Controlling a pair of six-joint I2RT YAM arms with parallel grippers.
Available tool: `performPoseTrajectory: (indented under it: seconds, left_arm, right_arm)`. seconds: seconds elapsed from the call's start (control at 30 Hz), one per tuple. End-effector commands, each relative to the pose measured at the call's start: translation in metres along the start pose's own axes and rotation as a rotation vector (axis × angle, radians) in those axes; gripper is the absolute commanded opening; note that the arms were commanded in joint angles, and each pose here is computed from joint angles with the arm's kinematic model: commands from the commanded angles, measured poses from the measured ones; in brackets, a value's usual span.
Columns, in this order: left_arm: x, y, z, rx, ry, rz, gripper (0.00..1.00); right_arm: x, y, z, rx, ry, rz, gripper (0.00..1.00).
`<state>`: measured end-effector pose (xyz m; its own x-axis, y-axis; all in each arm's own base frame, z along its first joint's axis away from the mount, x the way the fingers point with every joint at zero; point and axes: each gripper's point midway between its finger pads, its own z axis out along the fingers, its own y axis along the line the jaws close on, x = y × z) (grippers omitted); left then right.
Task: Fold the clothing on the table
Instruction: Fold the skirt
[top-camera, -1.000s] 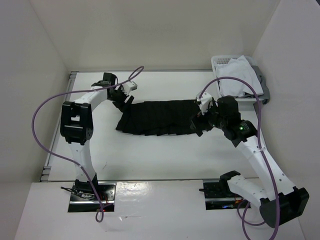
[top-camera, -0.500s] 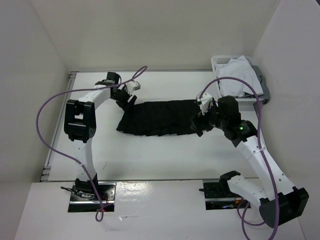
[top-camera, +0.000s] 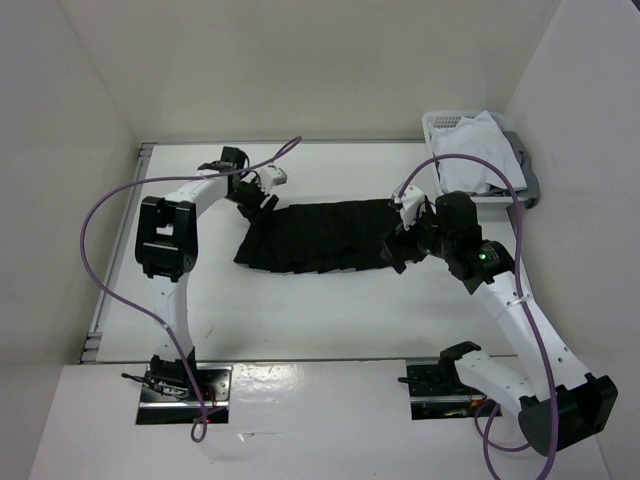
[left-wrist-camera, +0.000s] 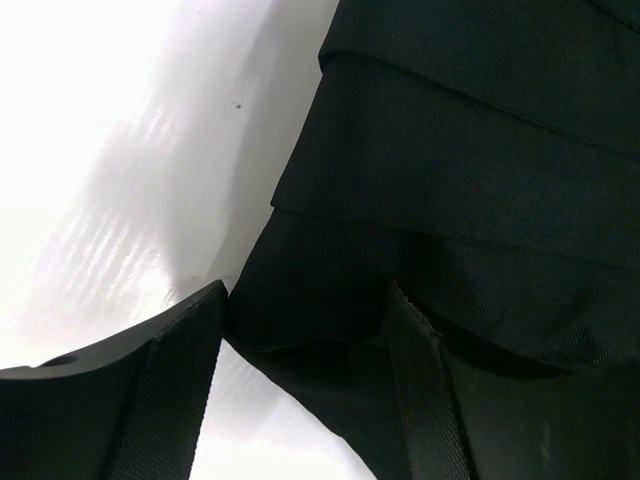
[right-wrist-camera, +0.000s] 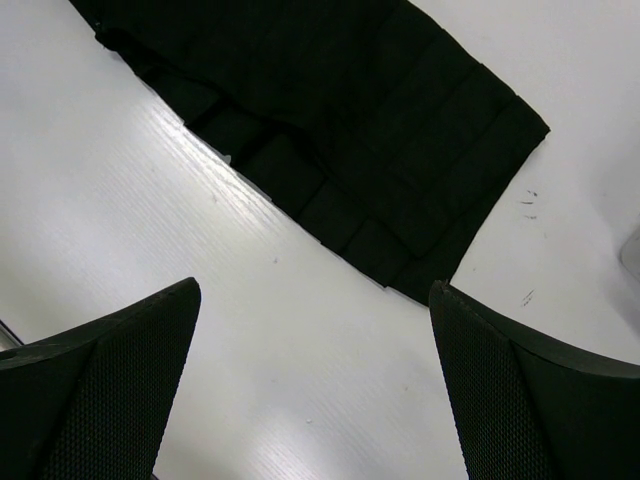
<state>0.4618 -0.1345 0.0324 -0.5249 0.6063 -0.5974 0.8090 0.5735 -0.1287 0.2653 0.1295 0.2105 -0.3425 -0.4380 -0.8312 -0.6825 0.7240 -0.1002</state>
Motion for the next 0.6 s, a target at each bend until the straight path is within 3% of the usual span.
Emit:
performPoseTrajectory:
  seconds: [0.0, 0.13, 0.2, 0.23, 0.33, 0.47, 0.57]
  left_arm:
    - [-0.005, -0.004, 0.002, 0.026, -0.008, 0.044, 0.70]
    - [0.005, -0.007, 0.007, 0.047, 0.019, 0.024, 0.55]
    - [0.005, -0.009, 0.005, 0.052, 0.025, 0.019, 0.43]
    - [0.005, -0.009, 0.005, 0.052, 0.025, 0.019, 0.31]
    - [0.021, -0.016, 0.005, 0.057, 0.067, -0.011, 0.14]
    - [0.039, -0.033, 0.001, 0.061, 0.099, -0.104, 0.00]
    - [0.058, -0.042, -0.009, 0.054, 0.126, -0.186, 0.00]
  right_arm:
    - [-0.002, 0.000, 0.000, -0.009, -0.017, -0.013, 0.99]
    - [-0.002, 0.000, 0.000, -0.009, -0.017, -0.013, 0.99]
    - [-0.002, 0.000, 0.000, -0.009, -0.017, -0.013, 0.99]
    - [-0.002, 0.000, 0.000, -0.009, -0.017, -0.013, 0.99]
    - [-0.002, 0.000, 0.000, -0.009, -0.017, -0.013, 0.99]
    - [-0.002, -0.008, -0.001, 0.039, -0.011, 0.006, 0.99]
    - [0.000, -0.017, 0.006, 0.081, 0.003, 0.034, 0.99]
